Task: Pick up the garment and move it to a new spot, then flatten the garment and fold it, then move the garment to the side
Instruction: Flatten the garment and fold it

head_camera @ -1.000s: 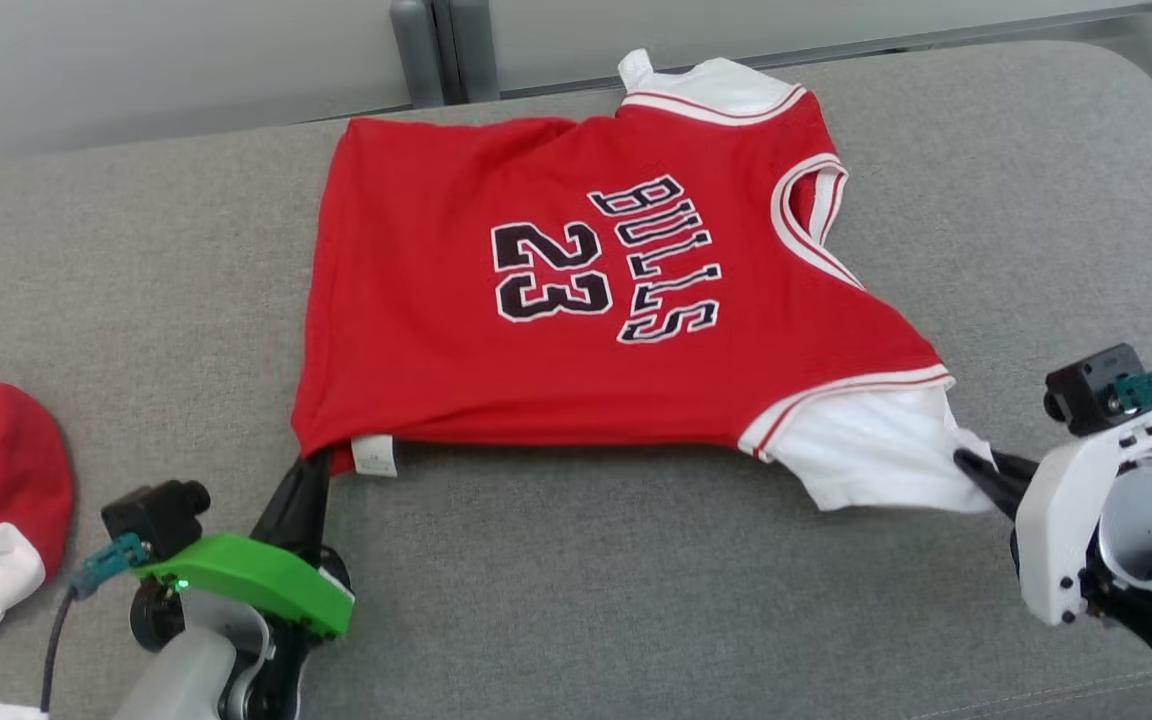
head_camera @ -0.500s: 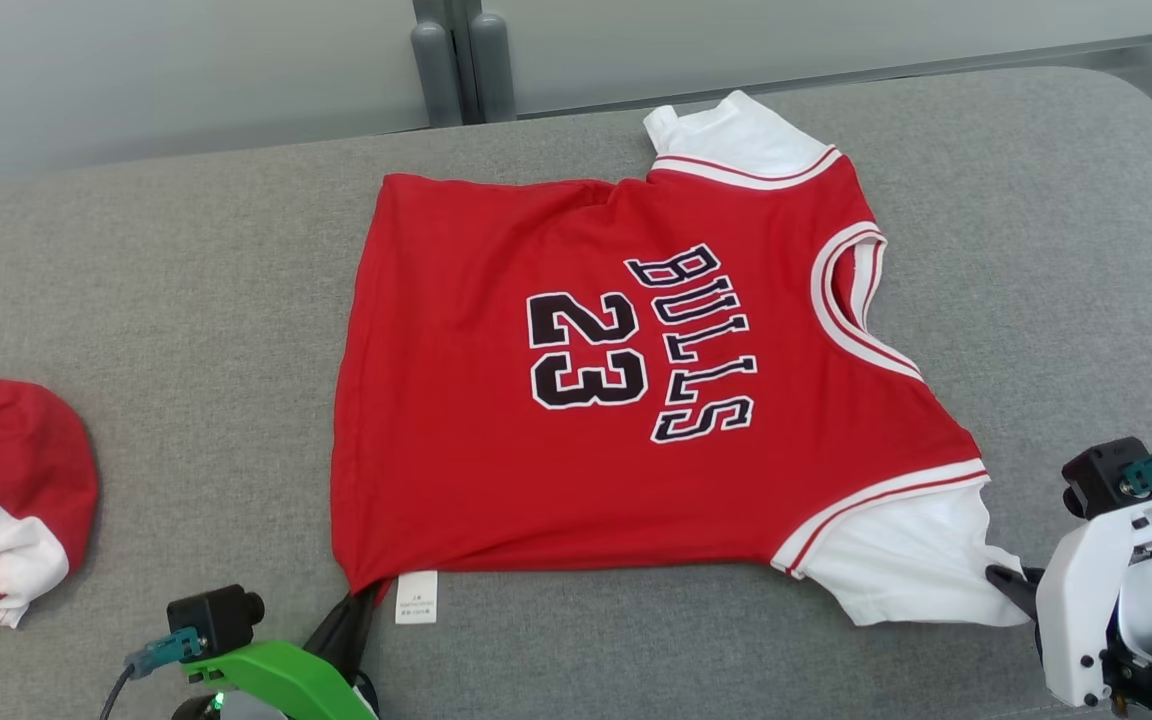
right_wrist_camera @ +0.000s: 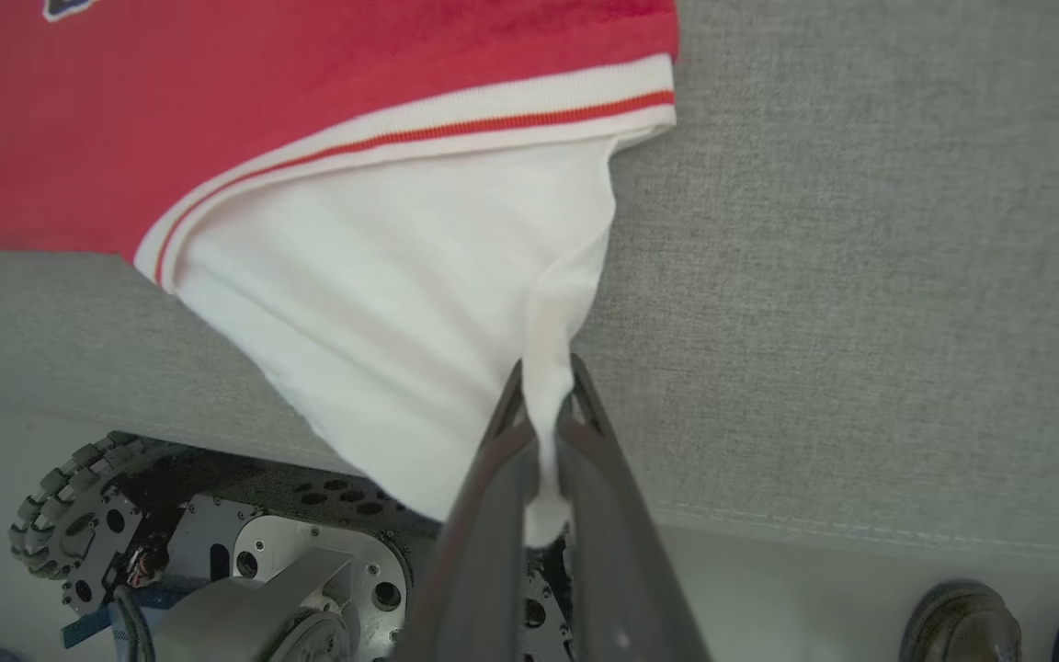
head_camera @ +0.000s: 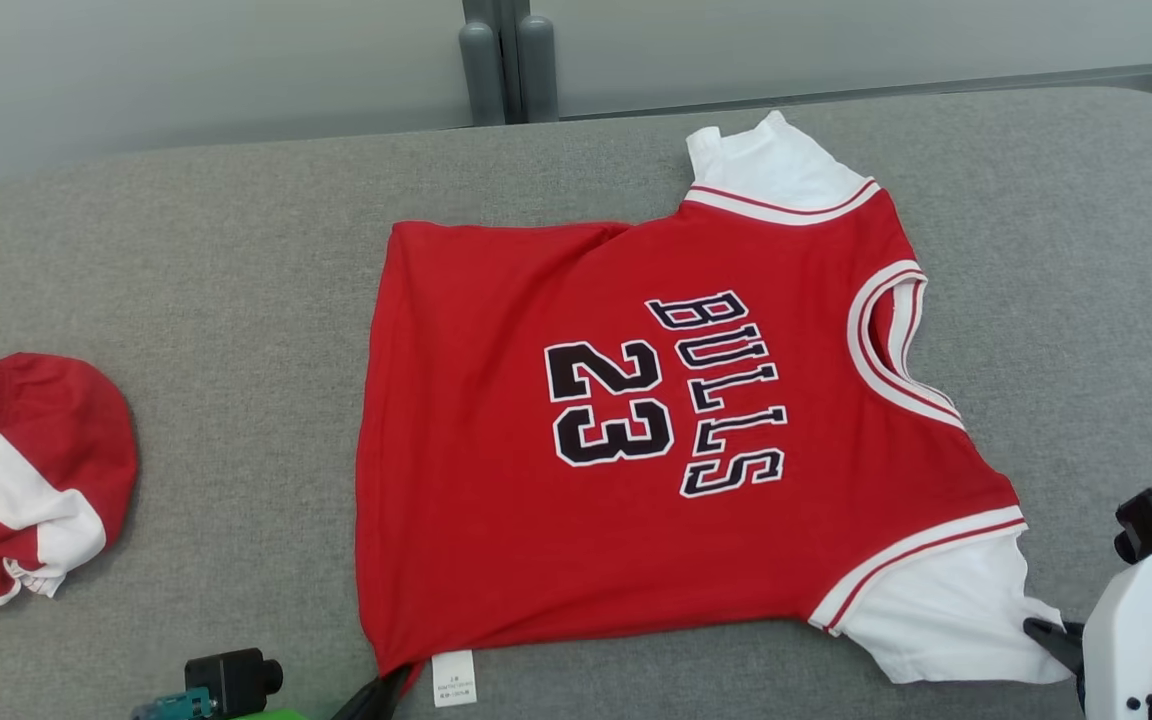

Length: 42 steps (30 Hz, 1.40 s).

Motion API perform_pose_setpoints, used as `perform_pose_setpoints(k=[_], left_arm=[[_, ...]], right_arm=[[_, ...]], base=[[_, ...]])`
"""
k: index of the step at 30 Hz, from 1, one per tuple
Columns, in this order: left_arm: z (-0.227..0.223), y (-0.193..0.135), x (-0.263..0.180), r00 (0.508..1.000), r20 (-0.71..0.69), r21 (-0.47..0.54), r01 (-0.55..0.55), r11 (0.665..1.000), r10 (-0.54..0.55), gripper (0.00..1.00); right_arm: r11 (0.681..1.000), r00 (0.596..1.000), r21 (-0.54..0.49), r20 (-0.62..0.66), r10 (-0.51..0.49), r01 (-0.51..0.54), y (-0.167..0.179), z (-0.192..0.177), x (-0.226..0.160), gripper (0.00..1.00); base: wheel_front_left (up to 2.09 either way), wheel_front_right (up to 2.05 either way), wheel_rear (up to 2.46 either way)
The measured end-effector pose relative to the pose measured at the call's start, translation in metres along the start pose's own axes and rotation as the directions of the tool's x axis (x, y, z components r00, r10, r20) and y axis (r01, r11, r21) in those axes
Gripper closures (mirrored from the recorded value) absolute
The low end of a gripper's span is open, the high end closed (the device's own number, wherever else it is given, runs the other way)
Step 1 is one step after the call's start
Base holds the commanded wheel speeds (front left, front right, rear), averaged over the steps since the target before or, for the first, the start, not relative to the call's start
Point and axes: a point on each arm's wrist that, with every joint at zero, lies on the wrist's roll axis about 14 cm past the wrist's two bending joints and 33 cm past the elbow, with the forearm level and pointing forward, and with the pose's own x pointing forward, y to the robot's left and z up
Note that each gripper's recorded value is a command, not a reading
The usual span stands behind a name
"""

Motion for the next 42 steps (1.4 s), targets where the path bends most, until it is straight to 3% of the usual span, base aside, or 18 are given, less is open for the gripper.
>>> perform_pose_setpoints(k=[4,8,13,20,33,42], left_arm=[[0.003,-0.004,-0.007,1.000,0.002,-0.007,0.021,1.000,-0.021,1.00],[0.017,-0.014,-0.007,0.997,0.039,-0.021,0.062,0.998,-0.061,1.00],[0.044,-0.042,0.002,0.983,0.101,-0.040,0.158,0.987,-0.153,1.00],[0.071,-0.063,0.017,0.965,0.156,-0.044,0.218,0.975,-0.209,1.00],[0.092,-0.048,0.053,0.983,0.160,-0.033,0.098,0.995,-0.091,1.00],[0.094,-0.043,0.063,0.984,0.168,-0.049,0.068,0.996,-0.059,1.00]], right_arm=[[0.998,0.999,0.042,-0.031,0.043,-0.041,0.010,-0.008,-0.005,1.00],[0.998,0.995,0.038,0.088,0.055,-0.059,0.015,0.022,-0.014,1.00],[0.996,0.962,0.011,0.262,0.080,-0.086,0.021,0.070,-0.022,1.00],[0.995,0.941,-0.016,0.323,0.101,-0.101,0.022,0.100,-0.010,1.00],[0.991,0.882,-0.097,0.453,0.128,-0.094,0.032,0.163,0.026,1.00],[0.992,0.871,-0.109,0.478,0.112,-0.068,0.029,0.179,0.050,1.00]], base=[[0.00,0.00,0.00],[0.00,0.00,0.00],[0.00,0.00,0.00],[0.00,0.00,0.00],[0.00,0.00,0.00],[0.00,0.00,0.00]])
